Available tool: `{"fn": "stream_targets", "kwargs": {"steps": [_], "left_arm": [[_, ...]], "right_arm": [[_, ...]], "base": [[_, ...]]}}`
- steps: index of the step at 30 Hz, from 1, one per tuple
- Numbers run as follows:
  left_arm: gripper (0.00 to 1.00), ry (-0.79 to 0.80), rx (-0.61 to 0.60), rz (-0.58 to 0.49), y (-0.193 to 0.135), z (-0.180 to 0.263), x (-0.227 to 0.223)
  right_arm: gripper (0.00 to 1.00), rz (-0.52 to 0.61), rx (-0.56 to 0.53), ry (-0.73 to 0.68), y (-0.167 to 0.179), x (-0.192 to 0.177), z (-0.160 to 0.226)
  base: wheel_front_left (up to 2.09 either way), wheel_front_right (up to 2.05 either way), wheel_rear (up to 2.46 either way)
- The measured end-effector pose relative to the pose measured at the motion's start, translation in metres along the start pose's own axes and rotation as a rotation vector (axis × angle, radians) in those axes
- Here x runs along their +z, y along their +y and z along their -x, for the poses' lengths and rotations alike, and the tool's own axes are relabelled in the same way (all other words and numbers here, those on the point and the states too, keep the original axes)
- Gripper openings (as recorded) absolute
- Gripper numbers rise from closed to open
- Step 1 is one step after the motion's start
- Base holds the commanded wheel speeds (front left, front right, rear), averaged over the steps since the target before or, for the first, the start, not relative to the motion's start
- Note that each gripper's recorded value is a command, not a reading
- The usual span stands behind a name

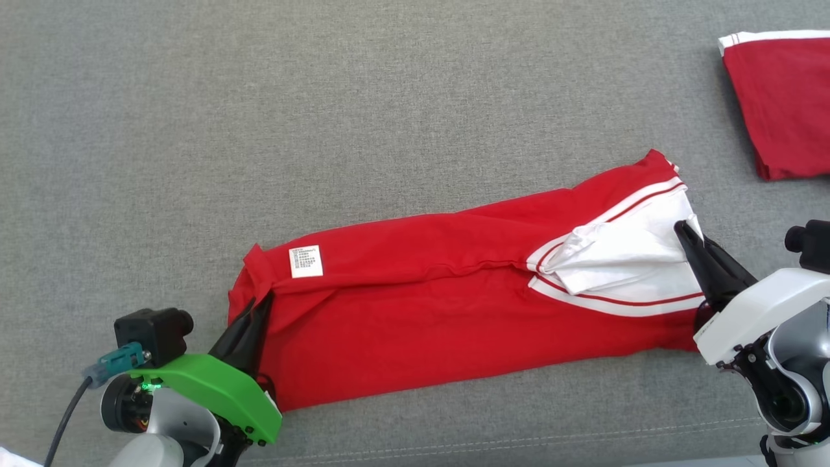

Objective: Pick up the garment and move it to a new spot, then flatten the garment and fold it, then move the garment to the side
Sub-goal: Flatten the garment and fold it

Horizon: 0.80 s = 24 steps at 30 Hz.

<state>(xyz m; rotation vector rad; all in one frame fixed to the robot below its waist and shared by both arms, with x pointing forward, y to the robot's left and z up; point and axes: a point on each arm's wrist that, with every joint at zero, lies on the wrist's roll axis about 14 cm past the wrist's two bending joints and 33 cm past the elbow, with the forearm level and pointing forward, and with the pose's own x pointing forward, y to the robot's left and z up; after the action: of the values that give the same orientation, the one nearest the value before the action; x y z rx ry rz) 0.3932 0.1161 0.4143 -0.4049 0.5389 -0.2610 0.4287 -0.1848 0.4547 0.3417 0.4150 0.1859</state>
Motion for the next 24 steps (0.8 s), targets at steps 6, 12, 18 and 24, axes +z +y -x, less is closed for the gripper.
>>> {"fn": "stream_targets", "kwargs": {"steps": [6, 12, 18, 24], "left_arm": [[0.00, 0.027, -0.011, -0.023, 0.000, -0.001, -0.007], [0.00, 0.027, 0.004, -0.042, 0.008, 0.001, -0.004], [0.00, -0.009, 0.018, -0.063, 0.015, 0.004, 0.010], [0.00, 0.015, 0.013, -0.070, 0.014, 0.004, 0.007]], "right_arm": [[0.00, -0.009, -0.011, 0.006, -0.004, -0.004, 0.002], [0.00, -0.007, -0.018, 0.000, -0.007, -0.002, 0.004], [0.00, -0.006, -0.015, -0.011, -0.005, 0.002, 0.005], [0.00, -0.016, -0.016, 0.005, -0.005, -0.003, 0.004]], "base": [[0.00, 0.00, 0.00], [0.00, 0.00, 0.00], [0.00, 0.00, 0.00], [0.00, 0.00, 0.00]]}}
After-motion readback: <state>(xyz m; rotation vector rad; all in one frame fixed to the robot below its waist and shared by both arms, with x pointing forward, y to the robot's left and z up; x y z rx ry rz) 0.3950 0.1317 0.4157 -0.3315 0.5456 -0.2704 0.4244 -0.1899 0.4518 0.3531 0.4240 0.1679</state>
